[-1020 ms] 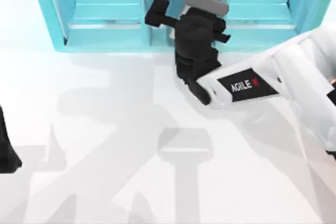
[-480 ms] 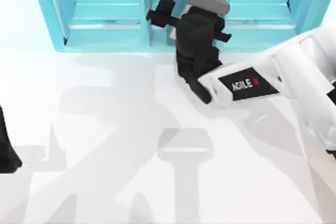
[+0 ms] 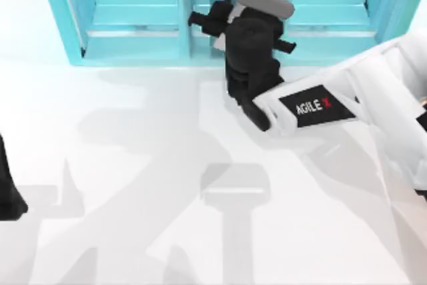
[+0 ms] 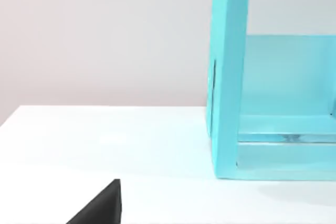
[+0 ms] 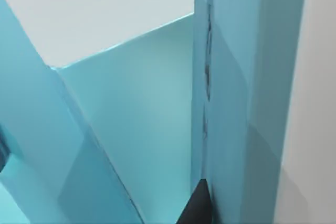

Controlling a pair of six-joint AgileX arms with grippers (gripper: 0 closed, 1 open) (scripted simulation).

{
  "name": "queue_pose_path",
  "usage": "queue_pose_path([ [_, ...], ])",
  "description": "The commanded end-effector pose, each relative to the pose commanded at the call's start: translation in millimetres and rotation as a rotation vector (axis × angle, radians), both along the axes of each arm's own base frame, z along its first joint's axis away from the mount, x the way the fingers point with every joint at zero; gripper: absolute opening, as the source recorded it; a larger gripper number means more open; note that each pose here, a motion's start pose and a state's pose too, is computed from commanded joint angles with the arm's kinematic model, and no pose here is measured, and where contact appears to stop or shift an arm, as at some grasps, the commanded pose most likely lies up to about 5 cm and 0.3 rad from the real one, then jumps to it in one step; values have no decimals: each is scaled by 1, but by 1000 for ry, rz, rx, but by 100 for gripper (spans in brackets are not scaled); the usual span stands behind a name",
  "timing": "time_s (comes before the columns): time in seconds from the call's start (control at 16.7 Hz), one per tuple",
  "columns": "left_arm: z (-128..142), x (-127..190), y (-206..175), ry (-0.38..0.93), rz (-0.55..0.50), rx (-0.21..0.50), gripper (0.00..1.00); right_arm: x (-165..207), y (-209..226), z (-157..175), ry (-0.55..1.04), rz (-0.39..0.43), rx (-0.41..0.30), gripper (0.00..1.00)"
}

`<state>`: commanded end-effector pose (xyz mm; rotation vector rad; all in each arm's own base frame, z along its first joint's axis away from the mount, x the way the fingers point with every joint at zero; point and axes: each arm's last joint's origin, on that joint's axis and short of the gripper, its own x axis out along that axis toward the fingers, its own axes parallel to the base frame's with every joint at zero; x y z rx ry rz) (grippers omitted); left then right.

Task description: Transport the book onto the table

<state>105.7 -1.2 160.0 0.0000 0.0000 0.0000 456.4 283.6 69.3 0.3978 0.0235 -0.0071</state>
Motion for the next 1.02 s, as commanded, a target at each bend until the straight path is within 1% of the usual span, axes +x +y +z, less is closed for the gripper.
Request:
queue_pose_path([
  [0.06, 0, 0, 0, 0, 0, 0, 100, 0, 0, 0, 0, 0, 0, 0],
  [0.66, 0, 0, 0, 0, 0, 0, 100, -4, 5, 4, 1, 8, 1, 0],
  [0.84, 0, 0, 0, 0, 0, 0, 100, -23, 14, 31, 9, 10, -9, 0],
  [1.02, 0, 0, 0, 0, 0, 0, 100, -58, 23, 79, 14, 8, -22, 0],
])
